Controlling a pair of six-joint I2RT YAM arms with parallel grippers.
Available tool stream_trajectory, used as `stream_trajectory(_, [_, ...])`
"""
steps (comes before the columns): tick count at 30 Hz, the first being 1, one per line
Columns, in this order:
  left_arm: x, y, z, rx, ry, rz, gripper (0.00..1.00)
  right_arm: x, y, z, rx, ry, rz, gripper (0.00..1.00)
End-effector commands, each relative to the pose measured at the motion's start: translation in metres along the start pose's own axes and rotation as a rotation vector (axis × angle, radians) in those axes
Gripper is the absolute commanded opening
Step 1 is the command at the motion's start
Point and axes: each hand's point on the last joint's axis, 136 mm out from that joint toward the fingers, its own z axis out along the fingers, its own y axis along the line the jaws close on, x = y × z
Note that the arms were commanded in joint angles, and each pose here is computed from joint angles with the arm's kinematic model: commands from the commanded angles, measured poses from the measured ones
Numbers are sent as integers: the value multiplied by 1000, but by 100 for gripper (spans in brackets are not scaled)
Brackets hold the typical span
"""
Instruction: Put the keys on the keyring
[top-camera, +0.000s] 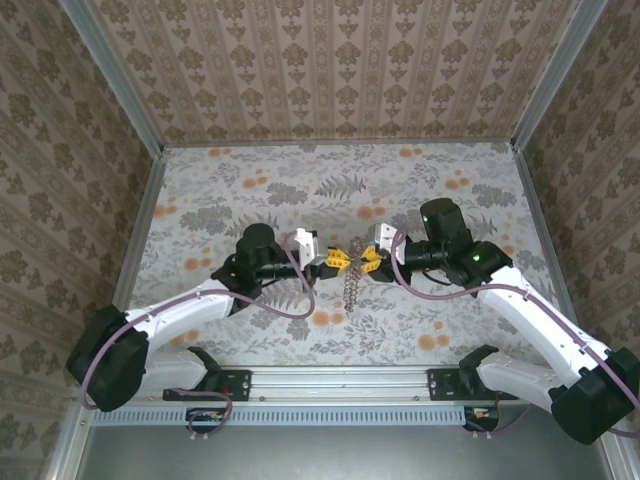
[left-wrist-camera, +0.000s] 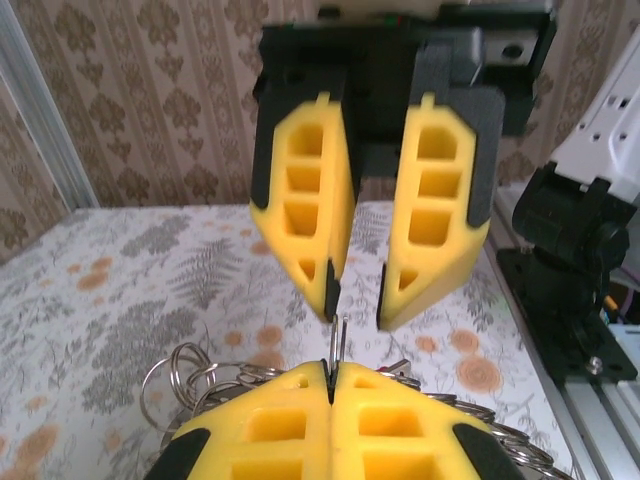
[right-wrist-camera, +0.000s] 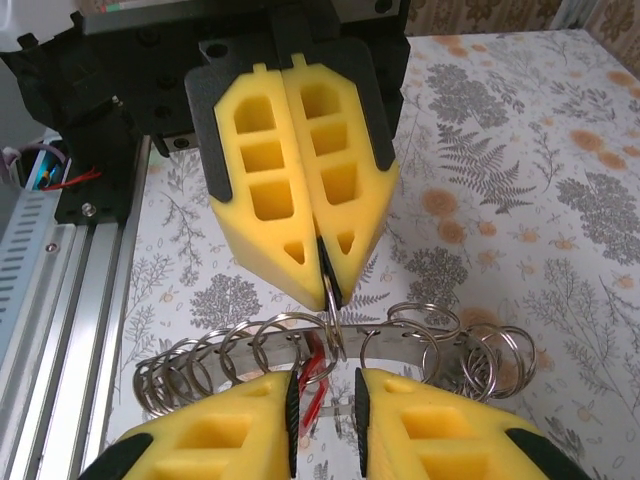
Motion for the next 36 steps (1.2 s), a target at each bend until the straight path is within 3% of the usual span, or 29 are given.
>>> stream_trajectory(1, [-36, -5, -4, 33, -138, 57, 0, -10, 4, -2, -30, -55, 7, 25])
stream_trajectory(17, [-37, -8, -1, 68, -152, 49, 0, -21, 4, -3, -42, -94, -3, 26])
stream_trajectory(27, [-33, -7, 4, 68, -151, 39, 0, -27, 2, -1, -52, -115, 1, 17])
stream_trajectory(30, [-33, -6, 5, 61, -156, 36, 0, -26, 1, 1, -55, -110, 4, 1])
stream_trajectory(32, [-31, -3, 6, 47, -142, 24, 0, -20, 0, 2, -48, -77, 6, 0])
stream_trajectory(33, [-27, -1, 7, 36, -113, 10, 1, -16, -1, 2, -42, -49, 1, 0])
stream_trajectory(36, [-6, 5, 12, 9, 36, -27, 23, -2, 0, 1, -32, 59, -29, 0])
